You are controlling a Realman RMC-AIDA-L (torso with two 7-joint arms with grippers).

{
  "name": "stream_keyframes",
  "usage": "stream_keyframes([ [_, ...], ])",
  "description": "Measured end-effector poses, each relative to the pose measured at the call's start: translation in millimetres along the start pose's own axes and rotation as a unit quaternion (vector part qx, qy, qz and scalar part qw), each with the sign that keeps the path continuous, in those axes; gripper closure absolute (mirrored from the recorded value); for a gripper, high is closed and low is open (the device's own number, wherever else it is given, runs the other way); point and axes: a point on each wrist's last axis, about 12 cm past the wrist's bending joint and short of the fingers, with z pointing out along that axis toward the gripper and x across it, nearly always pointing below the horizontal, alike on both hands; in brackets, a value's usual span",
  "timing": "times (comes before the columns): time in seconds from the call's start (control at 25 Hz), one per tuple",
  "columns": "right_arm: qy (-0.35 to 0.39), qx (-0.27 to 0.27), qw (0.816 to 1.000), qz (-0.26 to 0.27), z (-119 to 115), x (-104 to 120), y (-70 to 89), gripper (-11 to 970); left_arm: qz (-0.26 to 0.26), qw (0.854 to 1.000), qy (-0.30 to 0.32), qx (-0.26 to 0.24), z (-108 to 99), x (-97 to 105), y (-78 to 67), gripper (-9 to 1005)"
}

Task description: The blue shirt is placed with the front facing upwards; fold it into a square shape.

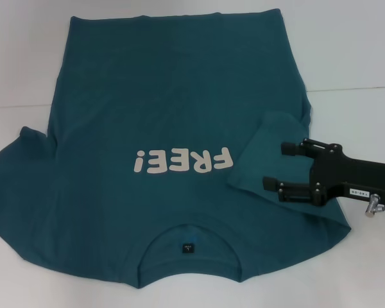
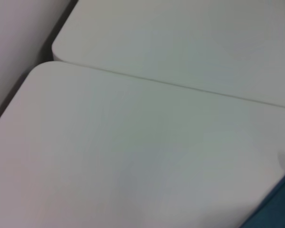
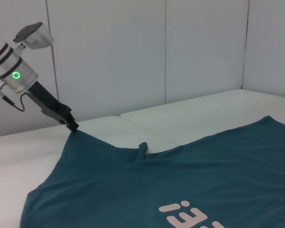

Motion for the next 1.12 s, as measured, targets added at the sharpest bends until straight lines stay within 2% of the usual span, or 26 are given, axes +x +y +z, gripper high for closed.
stream_keyframes([
  [0.32,0.004,0.005,1.0,0.0,0.6,0.6,-1.2,42,0.0,1.0,0.0,0.002,0.3,0.6,-2.3,960],
  [0.76,0.006,0.01,1.0,0.0,1.8,0.8,-2.5,42,0.015,0.999,0.007,0.049,-4.7,3.8,-40.4,960],
  [1.12,0.008,0.013,1.0,-0.002,1.9,1.4,-3.3,42,-0.006,0.988,0.015,0.156,-13.5,7.5,-72.7,961],
])
